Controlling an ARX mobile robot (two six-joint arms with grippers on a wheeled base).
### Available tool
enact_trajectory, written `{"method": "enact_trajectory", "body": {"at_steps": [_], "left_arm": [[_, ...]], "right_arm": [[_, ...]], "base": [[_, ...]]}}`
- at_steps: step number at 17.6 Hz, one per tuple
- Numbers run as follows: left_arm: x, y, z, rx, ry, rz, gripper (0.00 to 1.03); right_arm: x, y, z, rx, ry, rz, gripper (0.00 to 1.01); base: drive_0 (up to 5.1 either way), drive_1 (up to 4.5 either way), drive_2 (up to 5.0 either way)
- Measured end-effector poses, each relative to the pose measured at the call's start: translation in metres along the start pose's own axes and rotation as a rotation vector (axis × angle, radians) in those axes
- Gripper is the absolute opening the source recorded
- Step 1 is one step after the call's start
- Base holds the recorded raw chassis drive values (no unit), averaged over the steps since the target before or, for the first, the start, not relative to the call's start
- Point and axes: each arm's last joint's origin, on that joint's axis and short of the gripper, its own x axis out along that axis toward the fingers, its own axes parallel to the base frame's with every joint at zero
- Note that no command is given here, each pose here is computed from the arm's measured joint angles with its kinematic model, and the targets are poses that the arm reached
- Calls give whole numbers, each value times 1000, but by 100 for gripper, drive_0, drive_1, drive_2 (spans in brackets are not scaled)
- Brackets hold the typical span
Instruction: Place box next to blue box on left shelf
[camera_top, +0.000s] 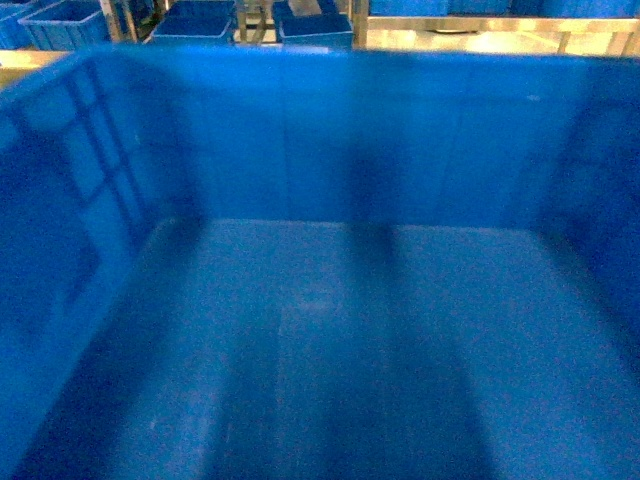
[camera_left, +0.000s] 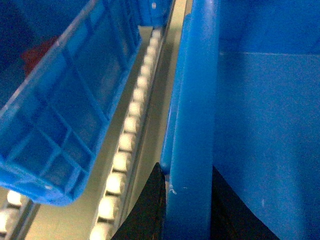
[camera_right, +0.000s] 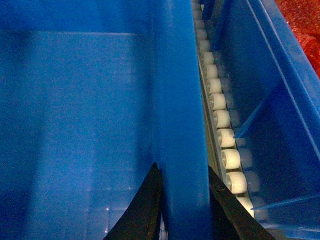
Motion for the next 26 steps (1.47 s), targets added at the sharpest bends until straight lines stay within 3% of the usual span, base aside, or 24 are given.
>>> {"method": "enact_trajectory", "body": {"at_steps": [2,5,9,13,19,20,21,22,24,25,26], "left_arm": [[7,-2,-4,-27,44,-10,13],[27,-3,-7,-69,-8,-14,13],[42,-5,-5,-60,-9,-13,13],[53,-12,-10,-27,46,-13,13],[58,-15,-5,-34,71,-2,13],[58,-15,-5,-37,73,0,17],[58,-15,-4,-37,61,14,26],[57,-14,-1,-44,45,35,38],[53,-9,3,-66,8,82,51],[51,-3,9,-96,-40,154,59],[49,2,13,-127,-76,197,64]], "right_arm": [[5,0,0,5,7,7,16],[24,5,3,16,-17,7,15],[42,8,6,9,4,-2,15],[57,9,3,1,40,-9,15],[71,7,4,-5,55,2,15],[69,6,5,-9,62,7,21],[67,5,5,-36,65,8,30],[62,3,6,-51,62,7,41],[55,2,11,-65,36,7,55],[51,1,13,-68,17,-6,62],[49,1,14,-67,1,-20,68]], "base": [[0,0,0],[0,0,0],[0,0,0],[0,0,0],[0,0,0],[0,0,0],[0,0,0],[0,0,0],[0,0,0],[0,0,0],[0,0,0]]}}
